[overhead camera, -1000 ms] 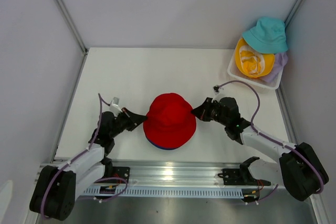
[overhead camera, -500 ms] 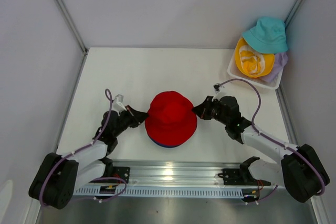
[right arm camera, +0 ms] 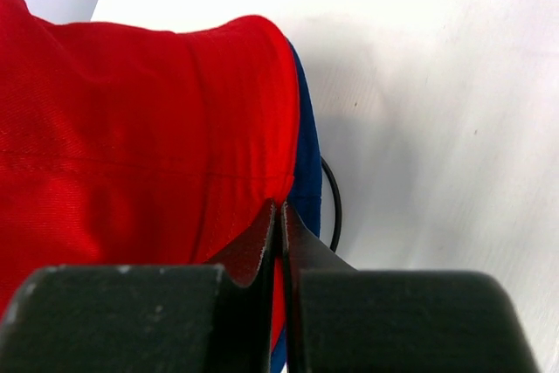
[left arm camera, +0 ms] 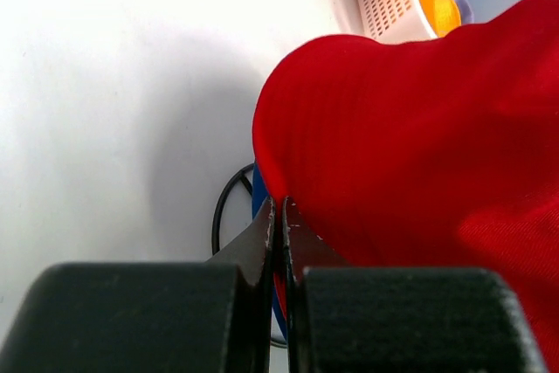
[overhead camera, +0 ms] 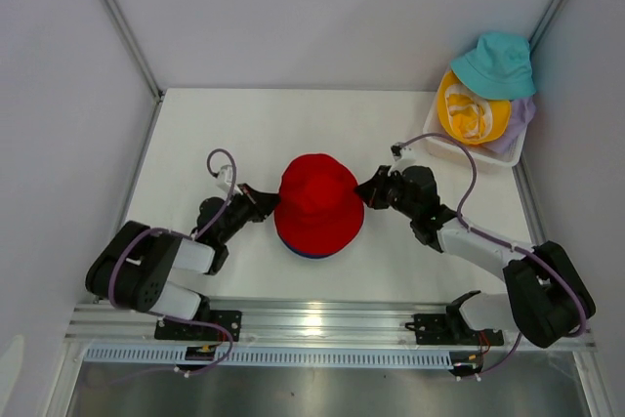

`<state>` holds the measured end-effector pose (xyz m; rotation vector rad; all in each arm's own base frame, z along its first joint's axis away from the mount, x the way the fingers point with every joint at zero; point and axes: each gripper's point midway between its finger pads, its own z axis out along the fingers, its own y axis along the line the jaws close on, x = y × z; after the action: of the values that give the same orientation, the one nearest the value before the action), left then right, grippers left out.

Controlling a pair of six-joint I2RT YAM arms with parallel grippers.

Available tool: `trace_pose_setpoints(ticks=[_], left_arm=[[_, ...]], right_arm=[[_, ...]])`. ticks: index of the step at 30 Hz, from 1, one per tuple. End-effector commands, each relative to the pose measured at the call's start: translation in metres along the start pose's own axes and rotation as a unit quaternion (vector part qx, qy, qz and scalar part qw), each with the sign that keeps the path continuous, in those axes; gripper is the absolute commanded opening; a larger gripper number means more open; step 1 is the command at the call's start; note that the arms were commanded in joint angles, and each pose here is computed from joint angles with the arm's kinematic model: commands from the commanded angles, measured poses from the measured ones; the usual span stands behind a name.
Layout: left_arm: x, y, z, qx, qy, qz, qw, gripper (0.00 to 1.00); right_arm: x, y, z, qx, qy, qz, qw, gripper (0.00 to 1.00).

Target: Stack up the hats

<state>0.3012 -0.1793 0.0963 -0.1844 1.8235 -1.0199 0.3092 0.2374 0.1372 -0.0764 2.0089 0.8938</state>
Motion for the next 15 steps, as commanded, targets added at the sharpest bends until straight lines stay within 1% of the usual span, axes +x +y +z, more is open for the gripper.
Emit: trace_pose_setpoints(ticks=[1, 2, 4, 8, 11, 14, 15], left_arm=[[-0.030, -0.026, 0.014, 0.067, -0.055, 0.033, 0.996, 0.01], [-0.035, -0.032, 0.018, 0.081, -0.058, 0.034, 0.994, 0.01], [-0.032, -0.029, 0.021, 0.078, -0.051, 0.033, 0.995, 0.01], [-0.046, -0.022, 0.029, 0.049, -0.066, 0.050, 0.995, 0.01], [-0.056, -0.017, 0.038, 0.026, -0.065, 0.069, 0.995, 0.01], [-0.065, -0.020, 0.047, 0.026, -0.066, 0.077, 0.994, 0.01], [-0.068, -0.022, 0.050, 0.029, -0.068, 0.078, 0.994, 0.01]], right_arm=[[-0.035, 0.003, 0.013, -0.005, -0.049, -0.038, 0.998, 0.02], [-0.035, -0.001, 0.017, -0.002, -0.046, -0.038, 0.998, 0.03], [-0.041, 0.001, 0.022, -0.006, -0.050, -0.041, 0.998, 0.05], [-0.057, -0.010, 0.029, 0.002, -0.064, -0.037, 0.997, 0.10], [-0.071, -0.015, 0.035, 0.000, -0.079, -0.032, 0.996, 0.10], [-0.077, -0.014, 0.043, -0.012, -0.079, -0.033, 0.996, 0.10], [-0.074, -0.015, 0.046, -0.014, -0.070, -0.031, 0.997, 0.10]])
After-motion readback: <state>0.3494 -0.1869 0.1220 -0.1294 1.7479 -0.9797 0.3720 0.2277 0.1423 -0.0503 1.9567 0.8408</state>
